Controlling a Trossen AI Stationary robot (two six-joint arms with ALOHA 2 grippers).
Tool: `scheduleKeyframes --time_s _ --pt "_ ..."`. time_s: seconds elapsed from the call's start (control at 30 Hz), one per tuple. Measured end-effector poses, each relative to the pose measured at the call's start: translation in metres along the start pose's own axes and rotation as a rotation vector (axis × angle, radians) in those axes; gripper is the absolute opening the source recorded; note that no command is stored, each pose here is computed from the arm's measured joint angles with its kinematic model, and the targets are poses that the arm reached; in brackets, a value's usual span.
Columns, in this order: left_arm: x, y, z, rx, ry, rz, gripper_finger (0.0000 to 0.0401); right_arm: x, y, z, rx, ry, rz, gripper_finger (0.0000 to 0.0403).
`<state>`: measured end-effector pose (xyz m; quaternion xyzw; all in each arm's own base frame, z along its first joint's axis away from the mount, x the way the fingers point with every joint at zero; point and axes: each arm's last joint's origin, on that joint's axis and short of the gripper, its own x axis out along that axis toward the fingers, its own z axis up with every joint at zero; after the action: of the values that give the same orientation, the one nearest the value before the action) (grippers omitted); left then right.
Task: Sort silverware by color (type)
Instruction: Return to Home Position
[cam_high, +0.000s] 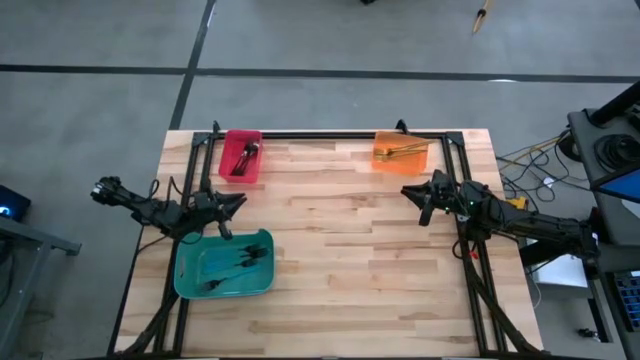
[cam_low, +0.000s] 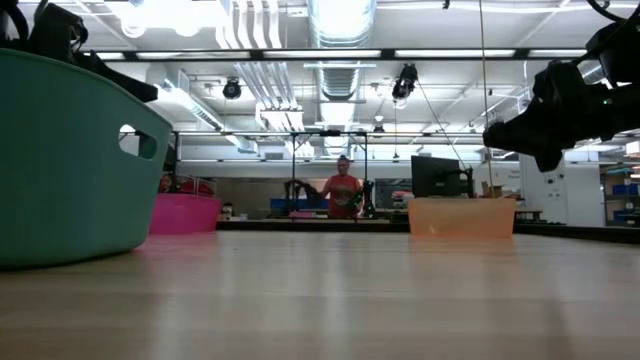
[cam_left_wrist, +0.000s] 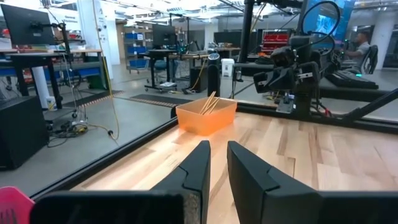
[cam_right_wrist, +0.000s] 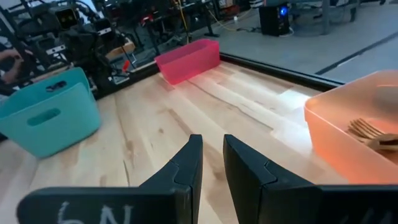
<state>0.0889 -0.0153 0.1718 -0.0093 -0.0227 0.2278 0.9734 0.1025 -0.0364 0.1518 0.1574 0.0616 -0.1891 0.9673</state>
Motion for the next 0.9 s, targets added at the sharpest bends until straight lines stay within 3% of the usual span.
scheduleKeyframes --time_s 0.9 --pt "0.0001 -0.0002 -0.0002 0.002 0.002 0.000 0.0036 0.0000 -0.0001 -0.0003 -0.017 0.000 0.000 0.0056"
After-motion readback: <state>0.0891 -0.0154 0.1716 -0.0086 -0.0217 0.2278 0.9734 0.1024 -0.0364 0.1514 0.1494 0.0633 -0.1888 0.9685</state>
